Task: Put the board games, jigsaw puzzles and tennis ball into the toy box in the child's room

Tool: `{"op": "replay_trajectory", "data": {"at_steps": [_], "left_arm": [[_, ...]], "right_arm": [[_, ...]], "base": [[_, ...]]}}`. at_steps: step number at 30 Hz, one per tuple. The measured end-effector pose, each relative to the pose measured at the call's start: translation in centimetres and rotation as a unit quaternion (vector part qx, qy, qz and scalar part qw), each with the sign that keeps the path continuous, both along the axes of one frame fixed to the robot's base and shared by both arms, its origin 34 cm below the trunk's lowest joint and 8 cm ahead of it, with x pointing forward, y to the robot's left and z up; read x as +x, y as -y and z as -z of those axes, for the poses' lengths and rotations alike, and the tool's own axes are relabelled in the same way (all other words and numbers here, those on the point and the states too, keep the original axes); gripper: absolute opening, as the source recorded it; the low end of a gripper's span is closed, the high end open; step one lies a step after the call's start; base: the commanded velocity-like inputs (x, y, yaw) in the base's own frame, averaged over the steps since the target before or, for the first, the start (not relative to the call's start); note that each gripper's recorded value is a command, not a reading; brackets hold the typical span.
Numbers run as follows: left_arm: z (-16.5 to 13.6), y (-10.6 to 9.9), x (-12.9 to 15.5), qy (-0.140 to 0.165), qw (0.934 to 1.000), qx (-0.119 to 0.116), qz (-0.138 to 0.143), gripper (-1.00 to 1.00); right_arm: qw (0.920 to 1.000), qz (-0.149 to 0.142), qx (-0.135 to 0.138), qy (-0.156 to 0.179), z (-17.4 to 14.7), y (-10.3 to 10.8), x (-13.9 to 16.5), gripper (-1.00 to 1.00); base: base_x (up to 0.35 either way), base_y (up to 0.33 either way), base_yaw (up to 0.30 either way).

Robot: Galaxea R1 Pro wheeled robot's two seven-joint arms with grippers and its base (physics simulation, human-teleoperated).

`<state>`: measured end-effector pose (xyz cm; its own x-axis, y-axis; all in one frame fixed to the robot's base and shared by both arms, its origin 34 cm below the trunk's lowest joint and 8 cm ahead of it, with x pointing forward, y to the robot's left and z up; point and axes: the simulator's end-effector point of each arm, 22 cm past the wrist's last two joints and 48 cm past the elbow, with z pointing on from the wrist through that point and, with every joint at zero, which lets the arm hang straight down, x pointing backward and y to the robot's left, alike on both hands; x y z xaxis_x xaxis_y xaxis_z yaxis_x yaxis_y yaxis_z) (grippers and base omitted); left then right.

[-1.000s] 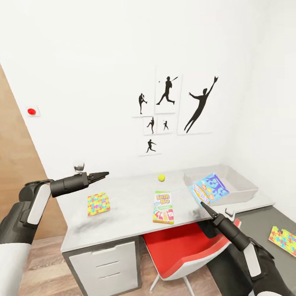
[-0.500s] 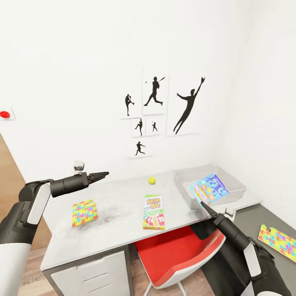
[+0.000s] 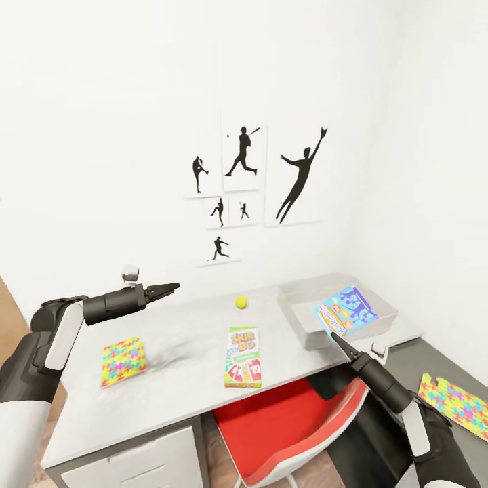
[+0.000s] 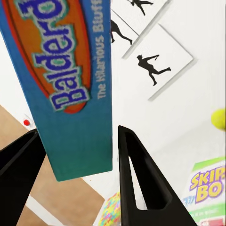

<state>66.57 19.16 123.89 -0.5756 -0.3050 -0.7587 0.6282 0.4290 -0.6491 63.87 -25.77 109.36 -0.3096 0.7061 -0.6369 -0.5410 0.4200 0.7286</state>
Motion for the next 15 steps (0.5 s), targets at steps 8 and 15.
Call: {"op": "replay_trajectory", "data": {"at_steps": [8, 15], "left_arm": [[-0.13, -0.03, -0.04, 0.001, 1.0000, 0.000, 0.000, 1.00], [-0.16, -0.01, -0.07, 0.001, 1.0000, 0.000, 0.000, 1.00]], "right_arm": [[1.0000, 0.000, 0.000, 0.001, -0.12, 0.00, -0.01, -1.00], [1.0000, 0.000, 0.000, 0.002, -0.17, 0.03, -0.01, -1.00]], "base": [[0.060, -0.071, -0.084], [0.029, -0.068, -0.002]]}}
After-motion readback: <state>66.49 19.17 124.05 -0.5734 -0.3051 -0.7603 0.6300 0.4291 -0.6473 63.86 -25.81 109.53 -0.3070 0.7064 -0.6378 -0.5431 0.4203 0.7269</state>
